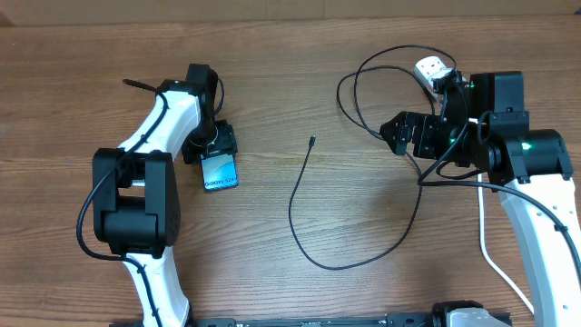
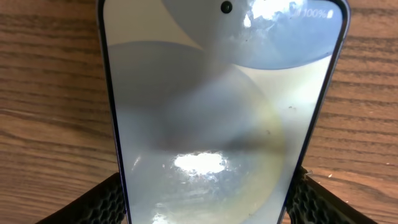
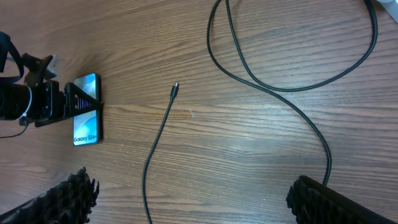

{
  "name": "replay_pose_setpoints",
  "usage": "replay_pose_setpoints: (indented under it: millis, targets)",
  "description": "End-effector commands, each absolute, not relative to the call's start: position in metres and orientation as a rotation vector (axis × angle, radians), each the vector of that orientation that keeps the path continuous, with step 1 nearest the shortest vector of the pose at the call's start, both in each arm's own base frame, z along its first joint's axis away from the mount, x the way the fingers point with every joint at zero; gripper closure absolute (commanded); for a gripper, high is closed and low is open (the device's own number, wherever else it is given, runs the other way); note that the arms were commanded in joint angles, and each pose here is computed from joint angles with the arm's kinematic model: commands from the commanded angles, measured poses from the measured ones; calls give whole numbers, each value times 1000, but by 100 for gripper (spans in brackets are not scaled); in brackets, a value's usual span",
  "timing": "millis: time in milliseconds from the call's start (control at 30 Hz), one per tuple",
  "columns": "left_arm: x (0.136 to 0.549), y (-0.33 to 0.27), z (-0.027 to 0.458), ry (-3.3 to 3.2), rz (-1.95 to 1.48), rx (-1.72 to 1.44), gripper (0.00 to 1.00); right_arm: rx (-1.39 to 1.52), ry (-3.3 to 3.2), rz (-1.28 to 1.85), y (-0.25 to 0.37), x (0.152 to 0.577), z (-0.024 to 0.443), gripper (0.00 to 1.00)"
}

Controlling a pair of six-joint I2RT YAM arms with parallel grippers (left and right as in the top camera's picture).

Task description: Plug charger to phone and switch on socket

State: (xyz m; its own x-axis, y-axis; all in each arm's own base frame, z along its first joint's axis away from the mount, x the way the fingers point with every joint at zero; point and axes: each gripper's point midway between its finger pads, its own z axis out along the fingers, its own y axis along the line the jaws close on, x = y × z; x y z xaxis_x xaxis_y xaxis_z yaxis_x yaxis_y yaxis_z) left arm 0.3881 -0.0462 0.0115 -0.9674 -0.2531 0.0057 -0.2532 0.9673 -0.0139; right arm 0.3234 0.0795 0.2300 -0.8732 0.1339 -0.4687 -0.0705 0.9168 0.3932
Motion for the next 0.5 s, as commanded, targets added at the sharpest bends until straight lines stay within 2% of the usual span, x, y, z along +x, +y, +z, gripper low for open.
replay_pose_setpoints:
  millis: [0,100,267,467]
  targets:
    - [401,-56,22,-3135,85,416,30,31,2540,554,82,329,241,0]
    - [406,-63,32,-3136,152,414,32,27,2538,570,84,329,241,0]
    - [416,-74,47,-3148,256,409,46,118,2554,620,87,335,236,0]
    - [419,-76,51,-3155,275,408,53,131,2605,651,91,341,219,0]
